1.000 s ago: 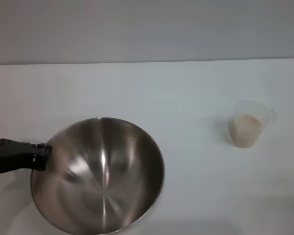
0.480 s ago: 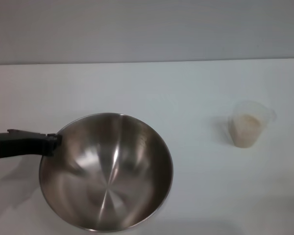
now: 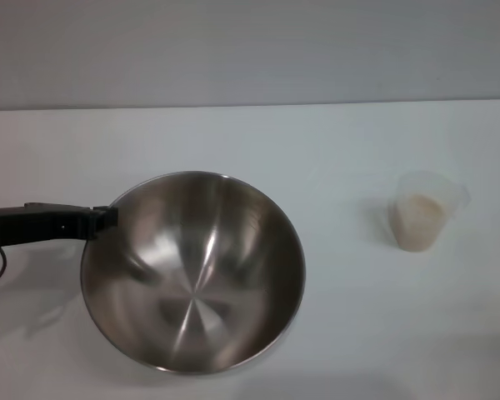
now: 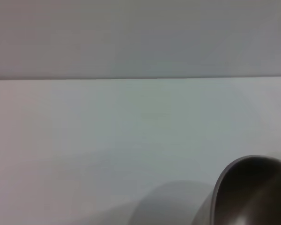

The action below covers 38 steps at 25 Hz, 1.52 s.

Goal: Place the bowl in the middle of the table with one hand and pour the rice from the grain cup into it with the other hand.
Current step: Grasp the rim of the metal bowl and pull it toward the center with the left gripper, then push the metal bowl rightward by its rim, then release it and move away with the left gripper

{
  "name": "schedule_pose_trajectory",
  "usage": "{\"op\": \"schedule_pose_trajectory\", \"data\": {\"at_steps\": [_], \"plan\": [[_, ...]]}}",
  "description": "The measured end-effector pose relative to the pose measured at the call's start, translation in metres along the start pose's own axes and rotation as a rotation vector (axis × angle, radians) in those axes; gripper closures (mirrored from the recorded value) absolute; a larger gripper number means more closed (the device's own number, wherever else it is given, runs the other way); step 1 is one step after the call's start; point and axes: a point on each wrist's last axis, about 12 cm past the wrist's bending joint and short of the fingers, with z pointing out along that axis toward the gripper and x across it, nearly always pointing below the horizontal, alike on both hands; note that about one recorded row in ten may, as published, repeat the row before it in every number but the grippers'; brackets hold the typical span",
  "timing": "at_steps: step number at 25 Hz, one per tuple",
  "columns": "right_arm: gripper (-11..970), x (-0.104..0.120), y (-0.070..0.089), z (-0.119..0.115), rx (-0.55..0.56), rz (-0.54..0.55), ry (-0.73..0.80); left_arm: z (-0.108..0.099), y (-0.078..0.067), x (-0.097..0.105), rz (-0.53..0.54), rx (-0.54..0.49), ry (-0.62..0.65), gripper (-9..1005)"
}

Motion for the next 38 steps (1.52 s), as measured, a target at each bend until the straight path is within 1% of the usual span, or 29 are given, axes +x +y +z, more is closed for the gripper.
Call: {"op": "schedule_pose_trajectory", "data": {"at_steps": [3, 9, 15, 17, 18, 20, 21, 22, 23, 30, 35, 38], "plan": [[126, 0.0, 0.001, 0.0, -0.006, 0.002, 0.001, 0.0, 0.005, -0.001, -0.028, 0.033, -0.03, 955], [126, 0.0, 0.001, 0.0, -0.007, 0.003, 0.0, 0.003, 0.007, -0.002, -0.046, 0.076, -0.061, 938], [126, 0.0, 0.002, 0.001, -0.009, 0.004, -0.002, 0.016, -0.001, -0.009, -0.019, 0.089, -0.072, 920], [126, 0.0, 0.002, 0.001, -0.009, 0.004, -0.002, 0.024, -0.006, -0.012, -0.007, 0.098, -0.069, 914], [126, 0.0, 0.002, 0.001, -0.009, 0.004, -0.002, 0.034, -0.01, -0.015, 0.0, 0.109, -0.06, 911], [126, 0.0, 0.002, 0.001, -0.009, 0.004, -0.002, 0.036, -0.011, -0.016, 0.002, 0.111, -0.057, 906], [126, 0.0, 0.001, 0.001, -0.009, 0.004, -0.002, 0.045, -0.014, -0.018, 0.007, 0.122, -0.041, 903], [127, 0.0, 0.001, 0.001, -0.009, 0.004, -0.002, 0.045, -0.014, -0.018, 0.007, 0.122, -0.041, 900], [127, 0.0, 0.001, 0.001, -0.008, 0.004, -0.001, 0.05, -0.016, -0.019, 0.011, 0.125, -0.033, 897], [127, 0.001, 0.001, 0.0, -0.007, 0.003, 0.007, 0.058, -0.018, -0.016, 0.015, 0.116, -0.026, 876], [127, 0.001, 0.001, 0.001, -0.008, 0.004, 0.007, 0.059, -0.017, -0.015, 0.022, 0.115, -0.025, 862], [127, 0.001, 0.001, 0.001, -0.008, 0.004, 0.008, 0.061, -0.02, -0.016, 0.038, 0.127, -0.017, 853]]}}
